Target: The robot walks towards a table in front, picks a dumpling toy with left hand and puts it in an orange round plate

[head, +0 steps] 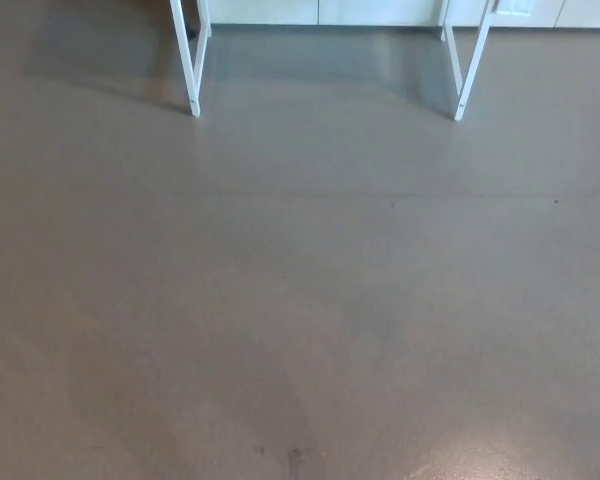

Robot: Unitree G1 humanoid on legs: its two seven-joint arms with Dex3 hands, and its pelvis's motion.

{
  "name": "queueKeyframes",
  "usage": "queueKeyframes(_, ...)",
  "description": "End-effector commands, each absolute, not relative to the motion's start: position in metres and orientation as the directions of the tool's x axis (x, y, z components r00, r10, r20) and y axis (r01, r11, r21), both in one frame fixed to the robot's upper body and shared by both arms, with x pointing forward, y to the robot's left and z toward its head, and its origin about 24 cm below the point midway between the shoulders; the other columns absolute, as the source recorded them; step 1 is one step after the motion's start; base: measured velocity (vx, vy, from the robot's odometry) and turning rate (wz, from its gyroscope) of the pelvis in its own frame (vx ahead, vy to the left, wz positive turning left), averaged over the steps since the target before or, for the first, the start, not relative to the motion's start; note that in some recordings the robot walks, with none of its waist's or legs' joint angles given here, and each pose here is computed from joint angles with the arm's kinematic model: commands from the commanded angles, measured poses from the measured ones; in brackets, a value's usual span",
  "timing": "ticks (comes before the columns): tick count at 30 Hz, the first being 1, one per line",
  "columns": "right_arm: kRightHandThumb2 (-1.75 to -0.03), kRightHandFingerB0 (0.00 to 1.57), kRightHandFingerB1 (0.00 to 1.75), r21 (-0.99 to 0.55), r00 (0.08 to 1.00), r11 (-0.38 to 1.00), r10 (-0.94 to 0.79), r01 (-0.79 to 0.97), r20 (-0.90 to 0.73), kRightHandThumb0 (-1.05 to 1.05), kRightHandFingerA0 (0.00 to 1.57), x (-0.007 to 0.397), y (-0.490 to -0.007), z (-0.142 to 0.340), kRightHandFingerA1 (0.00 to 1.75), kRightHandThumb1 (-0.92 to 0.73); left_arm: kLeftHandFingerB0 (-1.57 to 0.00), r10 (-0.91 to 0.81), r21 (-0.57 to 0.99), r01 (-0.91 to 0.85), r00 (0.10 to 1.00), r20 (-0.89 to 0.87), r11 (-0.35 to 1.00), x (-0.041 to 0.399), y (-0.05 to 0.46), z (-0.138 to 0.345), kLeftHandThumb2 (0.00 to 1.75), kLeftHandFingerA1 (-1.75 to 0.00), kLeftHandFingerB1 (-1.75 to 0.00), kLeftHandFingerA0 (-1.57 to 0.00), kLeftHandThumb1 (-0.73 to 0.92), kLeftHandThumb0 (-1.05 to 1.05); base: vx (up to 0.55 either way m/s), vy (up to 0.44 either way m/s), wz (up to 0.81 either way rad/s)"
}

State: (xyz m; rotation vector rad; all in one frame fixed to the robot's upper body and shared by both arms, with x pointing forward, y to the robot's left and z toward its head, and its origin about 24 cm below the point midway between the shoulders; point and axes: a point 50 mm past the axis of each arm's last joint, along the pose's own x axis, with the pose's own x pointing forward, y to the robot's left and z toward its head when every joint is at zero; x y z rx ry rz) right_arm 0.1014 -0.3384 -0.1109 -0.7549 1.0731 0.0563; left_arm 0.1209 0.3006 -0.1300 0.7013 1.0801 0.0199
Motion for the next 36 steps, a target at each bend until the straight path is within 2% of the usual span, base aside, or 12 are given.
queueKeyframes(1, -0.6, 0.44, 0.38, -0.545, 0.53, 0.74, -0.301, -0.395, -0.792, -0.46, 0.88, 0.1044, -0.3428, -0.1065, 0.51, -0.65, -0.38, 0.369, 0.577, 0.306, 0.529, -0.764, 0.757, 0.1215, 0.3088, -0.1251, 0.59, -0.52, -0.33, -0.75, 0.59, -0.34, 0.0, 0.0, 0.0)
queueKeyframes(2, -0.59, 0.43, 0.37, -0.55, 0.538, 0.741, -0.303, -0.385, -0.786, -0.47, 0.89, 0.1055, -0.3429, -0.106, 0.52, -0.65, -0.32, 0.371, 0.58, 0.302, 0.532, -0.761, 0.757, 0.1223, 0.3085, -0.1249, 0.74, -0.58, -0.43, -0.66, 0.47, -0.42, 0.0, 0.0, 0.0)
queueKeyframes(3, -0.59, 0.43, 0.37, -0.551, 0.541, 0.744, -0.305, -0.379, -0.784, -0.47, 0.89, 0.1056, -0.3429, -0.1059, 0.52, -0.65, -0.32, 0.372, 0.581, 0.3, 0.533, -0.76, 0.757, 0.1225, 0.3085, -0.1249, 0.74, -0.58, -0.43, -0.66, 0.47, -0.42, 0.0, 0.0, 0.0)
queueKeyframes(5, -0.6, 0.4, 0.37, -0.55, 0.547, 0.75, -0.304, -0.368, -0.78, -0.47, 0.88, 0.1055, -0.3433, -0.1053, 0.52, -0.65, -0.34, 0.373, 0.582, 0.298, 0.534, -0.758, 0.756, 0.1222, 0.308, -0.1252, 0.74, -0.59, -0.44, -0.68, 0.46, -0.43, 0.0, 0.0, 0.0)
queueKeyframes(6, -0.6, 0.41, 0.37, -0.551, 0.554, 0.751, -0.302, -0.363, -0.776, -0.48, 0.9, 0.1047, -0.3436, -0.1047, 0.53, -0.65, -0.4, 0.369, 0.582, 0.302, 0.537, -0.758, 0.755, 0.1215, 0.3076, -0.1254, 0.58, -0.52, -0.33, -0.73, 0.57, -0.35, 0.0, 0.0, 0.0)
queueKeyframes(9, -0.6, 0.41, 0.36, -0.548, 0.546, 0.76, -0.31, -0.349, -0.778, -0.45, 0.91, 0.1031, -0.3439, -0.1056, 0.52, -0.66, -0.33, 0.367, 0.581, 0.303, 0.539, -0.758, 0.755, 0.1198, 0.307, -0.126, 0.73, -0.58, -0.43, -0.65, 0.46, -0.42, 0.0, 0.0, 0.0)
queueKeyframes(11, -0.6, 0.43, 0.37, -0.55, 0.548, 0.757, -0.309, -0.353, -0.777, -0.45, 0.93, 0.102, -0.3434, -0.1062, 0.53, -0.64, -0.33, 0.367, 0.581, 0.303, 0.538, -0.759, 0.756, 0.1187, 0.3071, -0.1263, 0.72, -0.56, -0.43, -0.63, 0.46, -0.41, 0.0, 0.0, 0.0)
queueKeyframes(12, -0.6, 0.43, 0.37, -0.551, 0.547, 0.755, -0.31, -0.355, -0.777, -0.44, 0.93, 0.1016, -0.3436, -0.1062, 0.53, -0.64, -0.39, 0.364, 0.577, 0.304, 0.537, -0.761, 0.758, 0.1185, 0.3066, -0.1266, 0.57, -0.45, -0.33, -0.64, 0.56, -0.31, 0.0, 0.0, 0.0)
queueKeyframes(17, -0.58, 0.45, 0.38, -0.55, 0.545, 0.751, -0.306, -0.365, -0.781, -0.42, 0.9, 0.1026, -0.3433, -0.1063, 0.53, -0.65, -0.4, 0.357, 0.57, 0.306, 0.536, -0.765, 0.762, 0.1183, 0.3059, -0.1269, 0.57, -0.43, -0.33, -0.6, 0.56, -0.29, 0.01, -0.009, 0.03)
queueKeyframes(18, -0.59, 0.45, 0.38, -0.546, 0.541, 0.755, -0.305, -0.363, -0.783, -0.42, 0.91, 0.1029, -0.3431, -0.1066, 0.54, -0.64, -0.36, 0.356, 0.571, 0.307, 0.538, -0.764, 0.761, 0.1186, 0.3058, -0.1268, 0.71, -0.51, -0.43, -0.54, 0.47, -0.38, 0.04, -0.045, 0.57)
queueKeyframes(20, -0.59, 0.46, 0.38, -0.541, 0.538, 0.76, -0.304, -0.361, -0.786, -0.42, 0.9, 0.1032, -0.3429, -0.1069, 0.54, -0.64, -0.43, 0.352, 0.571, 0.31, 0.542, -0.763, 0.76, 0.1186, 0.3055, -0.1267, 0.58, -0.43, -0.34, -0.58, 0.56, -0.3, 0.01, -0.021, -0.05)
queueKeyframes(36, -0.58, 0.48, 0.39, -0.534, 0.535, 0.766, -0.301, -0.357, -0.79, -0.41, 0.92, 0.1039, -0.3428, -0.1072, 0.55, -0.63, -0.46, 0.333, 0.561, 0.309, 0.556, -0.761, 0.768, 0.1184, 0.3033, -0.127, 0.57, -0.42, -0.35, -0.55, 0.55, -0.29, 0.14, 0.199, -0.04)
